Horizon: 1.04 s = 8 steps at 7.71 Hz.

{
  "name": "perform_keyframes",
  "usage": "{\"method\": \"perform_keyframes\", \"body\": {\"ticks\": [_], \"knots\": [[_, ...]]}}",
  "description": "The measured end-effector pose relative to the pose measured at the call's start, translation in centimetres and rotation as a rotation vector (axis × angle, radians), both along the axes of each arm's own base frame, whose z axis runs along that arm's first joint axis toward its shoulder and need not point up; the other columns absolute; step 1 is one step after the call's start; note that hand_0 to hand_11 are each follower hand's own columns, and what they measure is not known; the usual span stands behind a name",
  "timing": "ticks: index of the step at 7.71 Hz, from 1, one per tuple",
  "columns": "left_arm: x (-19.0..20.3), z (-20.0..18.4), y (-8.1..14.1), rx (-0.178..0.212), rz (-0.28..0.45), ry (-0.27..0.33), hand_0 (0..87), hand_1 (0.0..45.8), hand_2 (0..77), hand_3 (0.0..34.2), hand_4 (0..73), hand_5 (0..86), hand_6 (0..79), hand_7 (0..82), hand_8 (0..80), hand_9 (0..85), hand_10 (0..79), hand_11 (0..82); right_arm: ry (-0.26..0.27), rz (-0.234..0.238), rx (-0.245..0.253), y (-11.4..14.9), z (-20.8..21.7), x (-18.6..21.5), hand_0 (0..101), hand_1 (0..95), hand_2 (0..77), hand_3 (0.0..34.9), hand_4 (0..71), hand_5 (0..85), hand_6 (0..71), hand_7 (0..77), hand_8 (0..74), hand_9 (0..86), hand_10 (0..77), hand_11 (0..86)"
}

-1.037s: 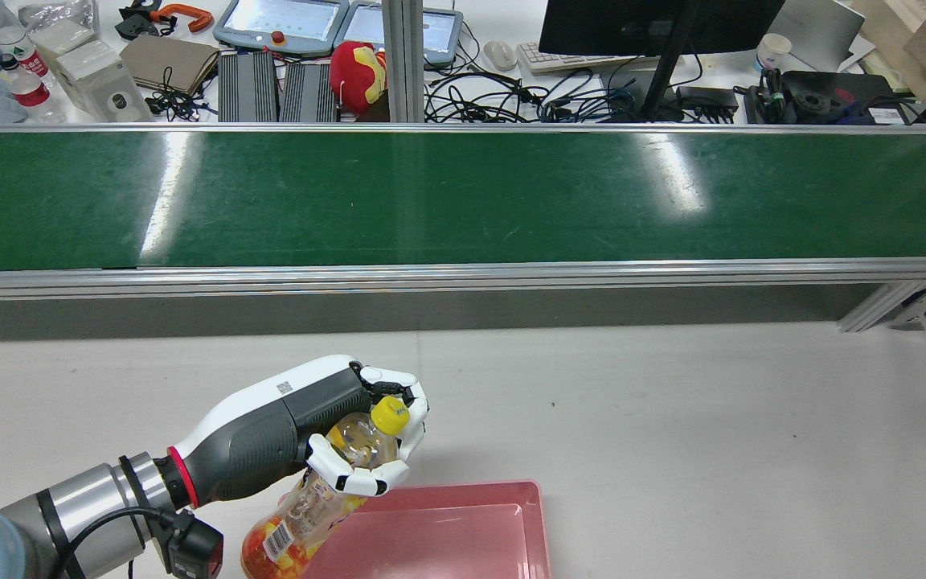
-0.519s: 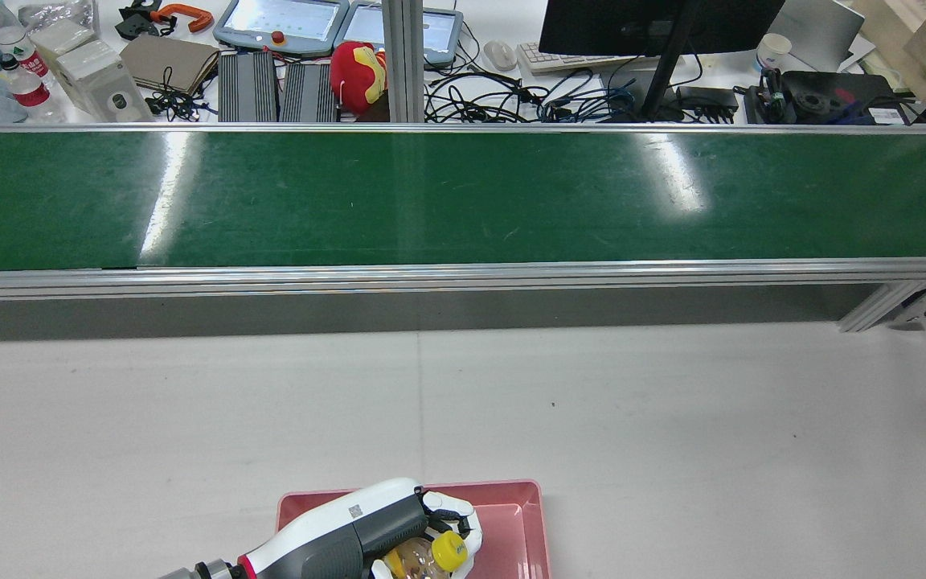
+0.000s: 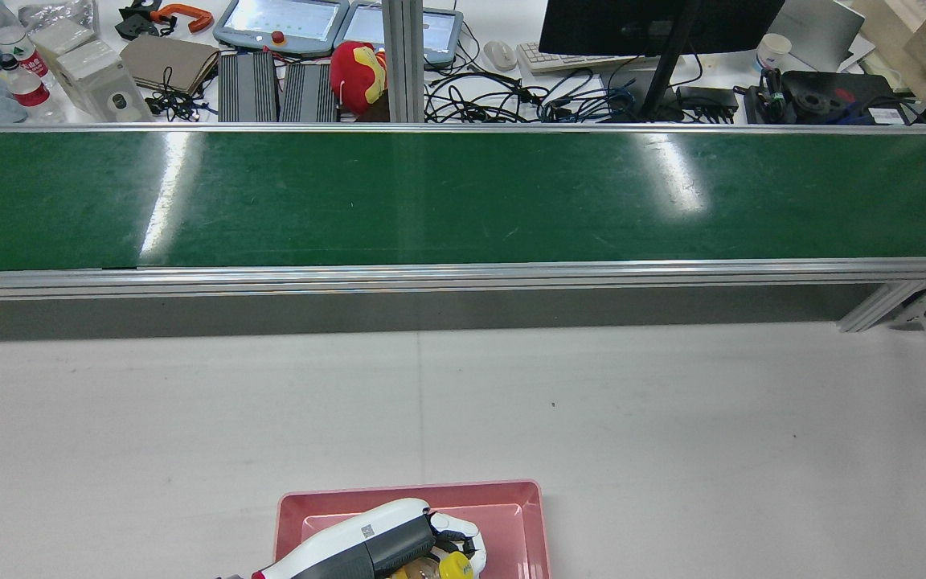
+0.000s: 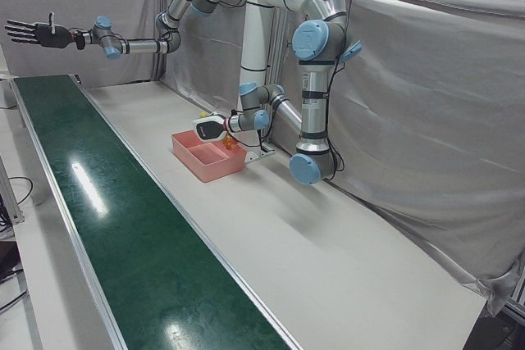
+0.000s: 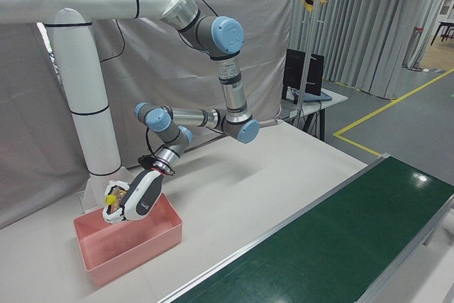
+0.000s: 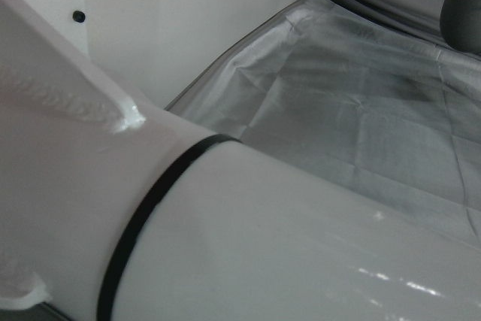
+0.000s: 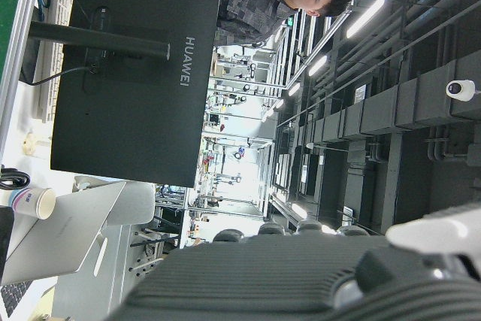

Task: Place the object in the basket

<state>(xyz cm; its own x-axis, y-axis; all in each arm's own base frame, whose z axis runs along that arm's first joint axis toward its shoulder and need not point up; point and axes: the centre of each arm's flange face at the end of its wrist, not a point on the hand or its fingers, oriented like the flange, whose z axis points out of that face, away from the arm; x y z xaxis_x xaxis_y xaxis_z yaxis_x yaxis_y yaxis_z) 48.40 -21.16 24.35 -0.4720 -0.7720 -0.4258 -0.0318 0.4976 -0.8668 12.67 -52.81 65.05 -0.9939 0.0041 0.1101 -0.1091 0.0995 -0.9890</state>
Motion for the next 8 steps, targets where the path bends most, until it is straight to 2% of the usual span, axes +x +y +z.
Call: {"method": "perform_keyframes", "body": {"ticks": [1,2,3,4,5,6,7,8], "knots": [[-1.6,-0.5,-0.1,0.0,-0.005,-0.007,50.8,12.0,36.0,0.1,32.2,69.3,28.4,34.9,60.5,58.4,60.5,59.5,0.0,0.0,0.0,0.0,0.0,0.0,0,0.0,0.5,0.2,0.0,0.0,0.0,0.5,0.0,0.0,0.0,0.0],[-3.2,-1.0,-0.1,0.002,-0.009,-0.01,50.6,12.0,36.0,0.2,32.2,69.3,28.4,34.9,60.5,58.4,60.5,59.5,0.0,0.0,0.0,0.0,0.0,0.0,0,0.0,0.5,0.2,0.0,0.0,0.0,0.5,0.0,0.0,0.0,0.0],[-4.7,-1.3,0.1,0.005,-0.01,-0.023,52.1,15.3,1.6,0.8,13.6,55.6,6.5,16.9,39.8,40.4,46.9,54.5,0.0,0.0,0.0,0.0,0.0,0.0,0,0.0,0.5,0.2,0.0,0.0,0.0,0.5,0.0,0.0,0.0,0.0],[-5.6,-1.3,0.2,0.006,-0.009,-0.038,53.8,9.8,0.5,0.9,13.6,50.7,6.0,12.0,22.9,27.3,31.6,42.5,0.0,0.0,0.0,0.0,0.0,0.0,0,0.0,0.5,0.3,0.0,0.0,0.0,0.5,0.0,0.0,0.0,0.0],[-6.0,-1.0,0.4,0.007,-0.007,-0.05,53.8,9.3,0.5,0.0,10.4,46.4,2.7,7.1,13.6,18.5,20.7,32.2,0.0,0.0,0.0,0.0,0.0,0.0,0,0.0,0.5,0.2,0.0,0.0,0.0,0.5,0.0,0.0,0.0,0.0],[-6.2,-0.9,0.5,0.008,-0.005,-0.057,52.9,6.5,0.5,0.1,7.1,40.4,0.5,3.3,13.1,16.4,14.2,23.5,0.0,0.0,0.0,0.0,0.0,0.0,0,0.0,0.5,0.2,0.0,0.0,0.0,0.5,0.0,0.0,0.0,0.0],[-6.3,-0.8,0.6,0.009,-0.003,-0.059,52.4,6.5,0.5,0.0,3.3,33.3,0.5,3.3,11.5,14.2,12.5,20.2,0.0,0.0,0.0,0.0,0.0,0.0,0,0.0,0.0,0.2,0.0,0.0,0.0,0.5,0.0,0.0,0.0,0.0],[-6.4,-0.8,0.6,0.01,-0.002,-0.059,50.8,3.3,0.5,0.1,1.1,27.8,0.5,3.3,9.8,12.5,10.4,16.4,0.0,0.0,0.0,0.0,0.0,0.0,0,0.0,0.0,0.2,0.0,0.0,0.0,0.5,0.0,0.0,0.0,0.0]]}}
